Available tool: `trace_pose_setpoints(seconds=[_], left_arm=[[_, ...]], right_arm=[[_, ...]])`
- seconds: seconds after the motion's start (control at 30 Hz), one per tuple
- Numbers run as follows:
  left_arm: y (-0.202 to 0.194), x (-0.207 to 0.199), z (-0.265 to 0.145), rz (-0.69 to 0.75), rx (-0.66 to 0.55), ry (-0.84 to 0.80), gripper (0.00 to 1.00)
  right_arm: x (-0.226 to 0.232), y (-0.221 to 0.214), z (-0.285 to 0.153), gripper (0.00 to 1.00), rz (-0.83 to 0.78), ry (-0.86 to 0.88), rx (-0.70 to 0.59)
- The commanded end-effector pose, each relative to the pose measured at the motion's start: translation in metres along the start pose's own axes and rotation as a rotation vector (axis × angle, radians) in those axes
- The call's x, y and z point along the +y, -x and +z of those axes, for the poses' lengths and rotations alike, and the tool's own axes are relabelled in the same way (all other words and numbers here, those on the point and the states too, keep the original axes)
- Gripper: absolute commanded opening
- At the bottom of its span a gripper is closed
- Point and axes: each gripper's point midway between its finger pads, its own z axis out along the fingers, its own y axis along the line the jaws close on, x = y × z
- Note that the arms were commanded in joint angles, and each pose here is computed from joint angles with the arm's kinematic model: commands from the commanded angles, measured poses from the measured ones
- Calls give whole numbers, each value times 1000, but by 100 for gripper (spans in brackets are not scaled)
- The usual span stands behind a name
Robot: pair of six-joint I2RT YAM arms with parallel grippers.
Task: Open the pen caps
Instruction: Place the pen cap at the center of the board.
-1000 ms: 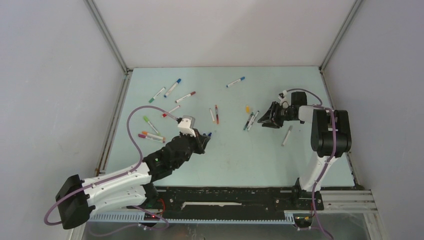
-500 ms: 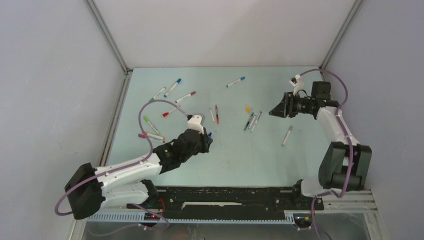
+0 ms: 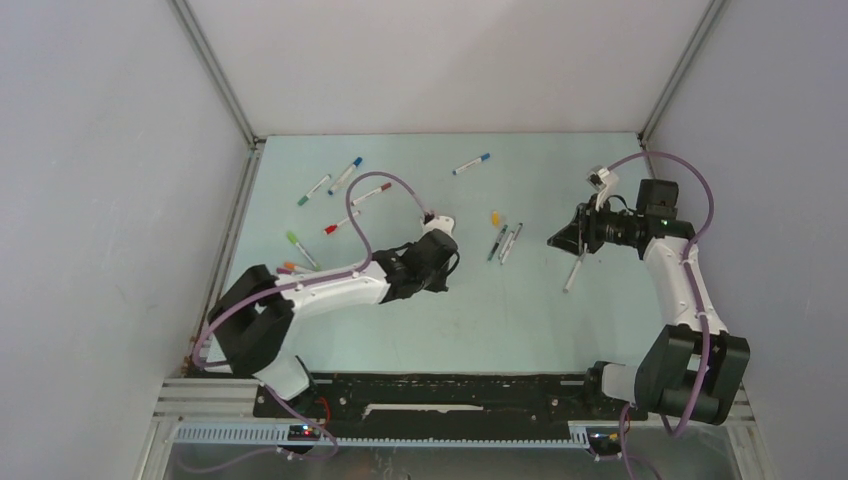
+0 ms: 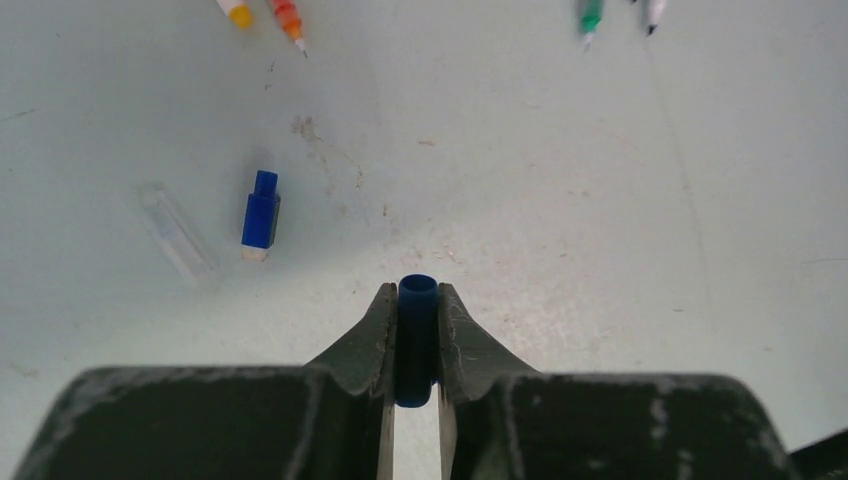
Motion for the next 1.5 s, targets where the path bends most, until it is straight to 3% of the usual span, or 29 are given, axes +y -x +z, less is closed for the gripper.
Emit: trace_pose_setpoints(seconds=[0.0,0.43,0.93,1.33,1.47], left_arm=[[5,2,11,28,53,26,15],[-2,13,45,29,145,51,19],[2,23,51,48,175,86,35],[43,15,-15,-1,-38,-52,37],[53,17,-47,-53,-187,-132,47]], right_arm=[[-1,1,-2,46,-19,16,-12],[-6,-4,1,46,1,15,2],[-8,-7,2,46,11,17,13],[-22,-21,-7,46,-42,-75,73],[-40,-30,-14,46,-23,-177,106]])
